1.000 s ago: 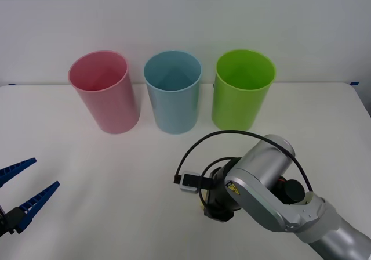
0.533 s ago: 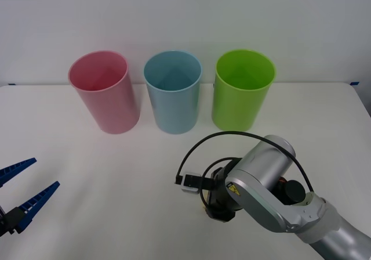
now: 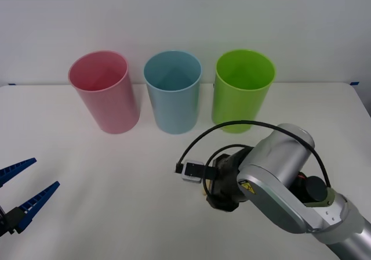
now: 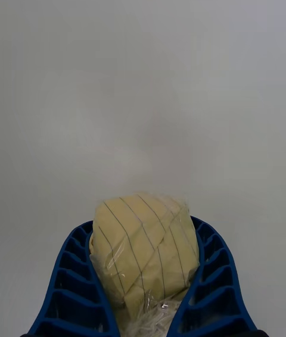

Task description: Put cans in the blue bin and PET bottles in the pink bin and trash in the green bin.

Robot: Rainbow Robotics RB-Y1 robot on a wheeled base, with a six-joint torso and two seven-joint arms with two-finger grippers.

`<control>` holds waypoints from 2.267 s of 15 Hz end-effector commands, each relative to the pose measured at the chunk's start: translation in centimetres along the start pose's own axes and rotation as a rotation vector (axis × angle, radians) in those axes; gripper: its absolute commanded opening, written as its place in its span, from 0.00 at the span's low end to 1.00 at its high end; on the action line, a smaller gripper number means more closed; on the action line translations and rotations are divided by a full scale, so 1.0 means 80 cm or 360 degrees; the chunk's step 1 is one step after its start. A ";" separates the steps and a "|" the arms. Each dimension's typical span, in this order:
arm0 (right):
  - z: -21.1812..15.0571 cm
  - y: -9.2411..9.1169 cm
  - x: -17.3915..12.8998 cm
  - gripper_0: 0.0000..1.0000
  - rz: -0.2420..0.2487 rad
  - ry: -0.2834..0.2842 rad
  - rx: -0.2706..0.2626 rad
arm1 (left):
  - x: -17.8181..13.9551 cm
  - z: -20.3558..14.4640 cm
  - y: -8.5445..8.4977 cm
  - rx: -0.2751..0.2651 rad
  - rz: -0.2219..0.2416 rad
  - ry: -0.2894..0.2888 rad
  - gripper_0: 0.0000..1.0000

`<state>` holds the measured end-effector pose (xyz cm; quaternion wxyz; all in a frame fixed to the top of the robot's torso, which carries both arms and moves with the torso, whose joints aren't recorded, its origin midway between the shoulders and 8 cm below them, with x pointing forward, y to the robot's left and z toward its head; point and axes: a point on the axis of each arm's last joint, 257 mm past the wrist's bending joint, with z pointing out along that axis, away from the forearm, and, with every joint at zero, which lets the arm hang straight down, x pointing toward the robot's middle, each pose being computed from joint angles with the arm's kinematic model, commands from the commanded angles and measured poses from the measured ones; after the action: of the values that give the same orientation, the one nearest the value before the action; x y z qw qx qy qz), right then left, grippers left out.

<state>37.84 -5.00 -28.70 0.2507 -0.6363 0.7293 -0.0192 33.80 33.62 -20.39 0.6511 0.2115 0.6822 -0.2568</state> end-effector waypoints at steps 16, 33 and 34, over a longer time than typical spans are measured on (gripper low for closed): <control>-0.266 -0.120 -0.050 0.00 0.0389 -0.0786 0.0547 | 0.000 0.000 0.000 0.0000 0.0000 0.0000 1.00; -0.259 -0.373 -0.033 0.00 0.0878 -0.0520 0.0778 | 0.000 0.000 0.000 0.0000 0.0000 0.0000 1.00; -0.250 -0.380 -0.026 0.00 0.0906 -0.0478 0.0761 | 0.000 0.000 0.000 0.0000 0.0000 0.0000 1.00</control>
<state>57.57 -14.34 0.47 0.4994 -0.3314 0.8001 -0.0230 33.80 33.62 -20.39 0.6511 0.2115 0.6822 -0.2568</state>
